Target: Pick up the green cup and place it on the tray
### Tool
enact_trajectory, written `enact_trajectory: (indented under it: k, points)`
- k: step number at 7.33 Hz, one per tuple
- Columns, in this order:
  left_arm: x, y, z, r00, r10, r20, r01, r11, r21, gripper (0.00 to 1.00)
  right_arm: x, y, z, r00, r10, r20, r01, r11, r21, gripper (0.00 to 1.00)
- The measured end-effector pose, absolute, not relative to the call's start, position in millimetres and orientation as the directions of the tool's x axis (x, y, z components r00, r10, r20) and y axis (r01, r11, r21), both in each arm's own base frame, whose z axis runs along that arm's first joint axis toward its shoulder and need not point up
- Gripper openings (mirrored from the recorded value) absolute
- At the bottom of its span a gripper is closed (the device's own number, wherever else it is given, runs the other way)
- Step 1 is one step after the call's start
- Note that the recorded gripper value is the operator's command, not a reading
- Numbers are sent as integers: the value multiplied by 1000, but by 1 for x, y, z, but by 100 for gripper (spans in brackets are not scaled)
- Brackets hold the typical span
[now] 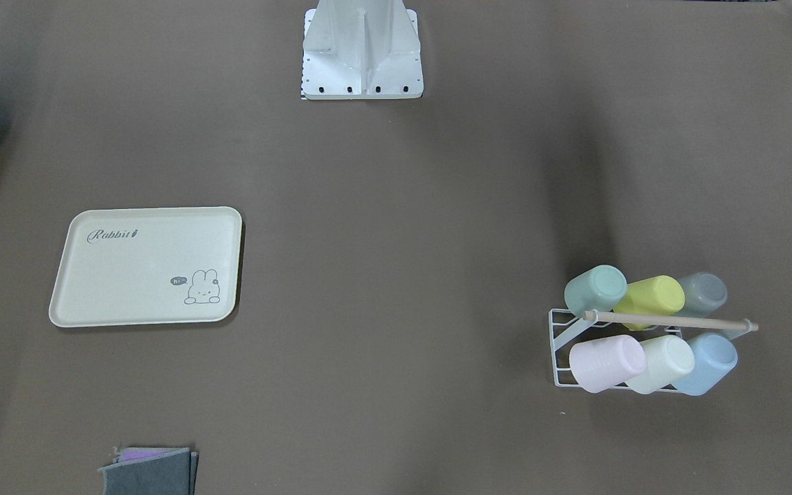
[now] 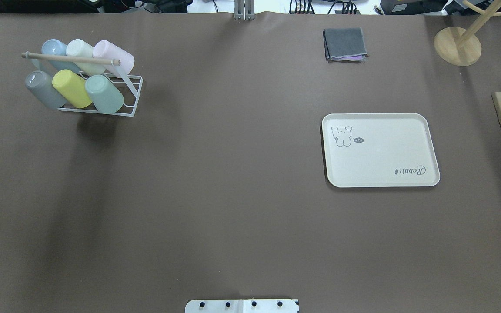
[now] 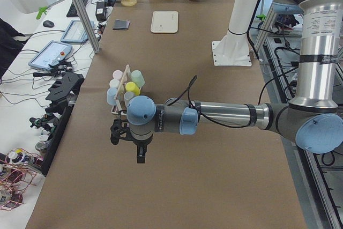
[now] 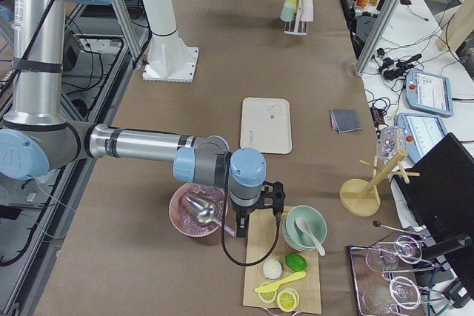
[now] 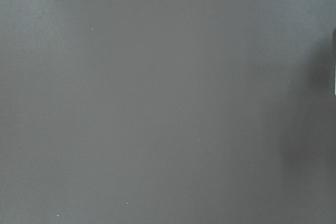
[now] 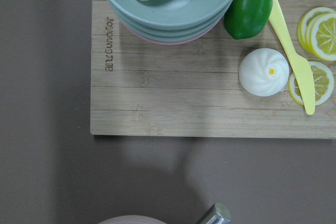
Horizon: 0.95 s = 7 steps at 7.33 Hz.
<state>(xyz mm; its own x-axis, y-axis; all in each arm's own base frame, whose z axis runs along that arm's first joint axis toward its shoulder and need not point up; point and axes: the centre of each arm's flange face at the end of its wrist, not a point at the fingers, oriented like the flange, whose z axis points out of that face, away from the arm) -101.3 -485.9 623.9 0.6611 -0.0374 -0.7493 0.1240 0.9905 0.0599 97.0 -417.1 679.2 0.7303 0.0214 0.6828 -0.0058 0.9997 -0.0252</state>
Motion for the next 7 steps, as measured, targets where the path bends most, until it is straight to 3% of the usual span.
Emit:
enact_trajectory:
  k: [7]
  points:
    - [-101, -484, 636, 659, -57, -750, 124, 992, 34, 98, 100, -424, 675, 754, 5, 657, 0, 1000, -8, 100]
